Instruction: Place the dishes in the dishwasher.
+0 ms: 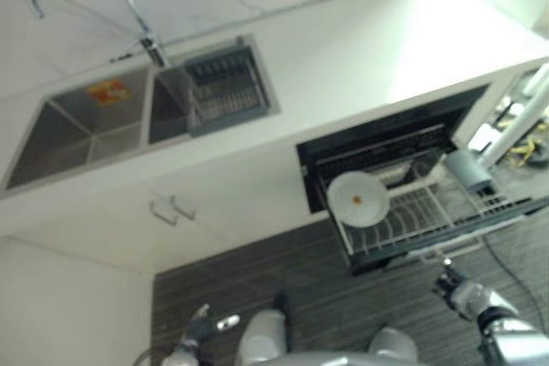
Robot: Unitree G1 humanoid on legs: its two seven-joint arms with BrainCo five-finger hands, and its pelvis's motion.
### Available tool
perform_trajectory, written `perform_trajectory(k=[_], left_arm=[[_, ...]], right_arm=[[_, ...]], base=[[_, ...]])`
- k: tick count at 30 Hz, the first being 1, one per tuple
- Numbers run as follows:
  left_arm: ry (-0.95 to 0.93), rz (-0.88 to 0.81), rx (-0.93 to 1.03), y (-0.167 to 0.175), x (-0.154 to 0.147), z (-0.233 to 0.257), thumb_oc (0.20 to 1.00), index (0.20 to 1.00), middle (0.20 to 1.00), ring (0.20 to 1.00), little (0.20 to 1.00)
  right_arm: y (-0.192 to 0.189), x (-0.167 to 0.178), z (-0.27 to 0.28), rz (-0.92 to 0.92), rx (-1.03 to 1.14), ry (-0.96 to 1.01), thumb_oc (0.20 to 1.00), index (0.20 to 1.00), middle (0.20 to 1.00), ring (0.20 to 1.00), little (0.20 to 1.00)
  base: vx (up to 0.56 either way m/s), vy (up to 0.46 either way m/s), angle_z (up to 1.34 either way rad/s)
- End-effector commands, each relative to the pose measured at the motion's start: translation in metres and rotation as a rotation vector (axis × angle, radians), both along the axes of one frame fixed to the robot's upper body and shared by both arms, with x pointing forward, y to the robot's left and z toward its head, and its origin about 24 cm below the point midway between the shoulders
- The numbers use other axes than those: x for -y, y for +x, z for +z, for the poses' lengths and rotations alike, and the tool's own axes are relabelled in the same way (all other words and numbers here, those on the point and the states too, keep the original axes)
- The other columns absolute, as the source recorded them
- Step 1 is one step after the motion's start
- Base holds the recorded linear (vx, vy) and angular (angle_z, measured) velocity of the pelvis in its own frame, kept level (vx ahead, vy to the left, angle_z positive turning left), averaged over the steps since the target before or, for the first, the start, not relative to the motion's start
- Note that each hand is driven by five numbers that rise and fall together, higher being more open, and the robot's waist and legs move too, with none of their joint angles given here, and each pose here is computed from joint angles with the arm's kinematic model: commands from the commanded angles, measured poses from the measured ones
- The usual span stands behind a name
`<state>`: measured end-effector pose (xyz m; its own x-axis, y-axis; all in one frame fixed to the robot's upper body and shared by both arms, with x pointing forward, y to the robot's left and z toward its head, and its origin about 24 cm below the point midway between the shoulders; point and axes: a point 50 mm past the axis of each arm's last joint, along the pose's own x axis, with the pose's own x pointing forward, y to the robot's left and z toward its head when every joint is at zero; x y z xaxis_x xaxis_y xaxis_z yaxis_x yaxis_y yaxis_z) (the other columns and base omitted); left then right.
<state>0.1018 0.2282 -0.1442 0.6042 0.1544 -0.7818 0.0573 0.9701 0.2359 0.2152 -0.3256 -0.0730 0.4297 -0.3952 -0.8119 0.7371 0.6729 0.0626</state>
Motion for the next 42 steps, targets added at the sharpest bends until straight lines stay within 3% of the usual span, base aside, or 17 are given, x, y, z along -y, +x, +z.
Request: perform_trajectory(k=[1,6,14,20,27,33,37,40,42], left_arm=[[0.008,0.017,0.064,0.022,-0.010,0.010,1.000,1.000,1.000,1.000,1.000],[-0.041,0.018,0.077,0.019,0.006,0.008,1.000,1.000,1.000,1.000,1.000],[-0.054,-0.004,0.031,-0.003,0.011,0.005,1.000,1.000,1.000,1.000,1.000],[-0.014,0.011,-0.053,-0.031,-0.006,0.001,1.000,1.000,1.000,1.000,1.000],[0.035,0.045,-0.173,-0.058,-0.026,-0.002,1.000,1.000,1.000,1.000,1.000],[0.049,0.023,-0.153,-0.052,-0.035,0.002,1.000,1.000,1.000,1.000,1.000],[0.027,-0.004,-0.081,-0.037,-0.038,0.010,1.000,1.000,1.000,1.000,1.000],[-0.012,-0.023,0.017,-0.018,-0.037,0.019,1.000,1.000,1.000,1.000,1.000],[-0.059,-0.018,0.094,-0.003,-0.038,0.028,1.000,1.000,1.000,1.000,1.000]], right_arm=[[0.049,-0.002,0.038,0.044,0.110,-0.042,1.000,1.000,1.000,1.000,1.000],[0.097,0.039,0.132,0.066,0.239,-0.255,1.000,1.000,1.000,1.000,1.000],[0.120,0.063,0.224,0.103,0.328,-0.483,1.000,1.000,1.000,1.000,1.000],[0.114,0.085,0.325,0.069,0.347,-0.763,1.000,1.000,1.000,1.000,1.000],[0.095,0.092,0.408,-0.073,0.472,-0.877,1.000,1.000,1.000,1.000,1.000],[0.095,0.086,0.425,-0.059,0.527,-0.927,1.000,1.000,1.000,1.000,1.000],[0.107,0.081,0.407,0.066,0.538,-0.886,1.000,1.000,1.000,1.000,1.000],[0.123,0.072,0.362,0.173,0.573,-0.735,1.000,1.000,1.000,1.000,1.000],[0.144,0.044,0.305,0.305,0.609,-0.625,1.000,1.000,1.000,1.000,1.000]], base=[[-0.24,0.258,0.40],[-0.14,0.248,0.38],[0.07,0.145,0.38],[0.22,0.058,0.27],[0.15,-0.038,0.17],[0.07,0.001,-0.04],[0.03,-0.028,-0.05],[-0.02,-0.098,-0.09],[-0.09,-0.127,-0.11]])
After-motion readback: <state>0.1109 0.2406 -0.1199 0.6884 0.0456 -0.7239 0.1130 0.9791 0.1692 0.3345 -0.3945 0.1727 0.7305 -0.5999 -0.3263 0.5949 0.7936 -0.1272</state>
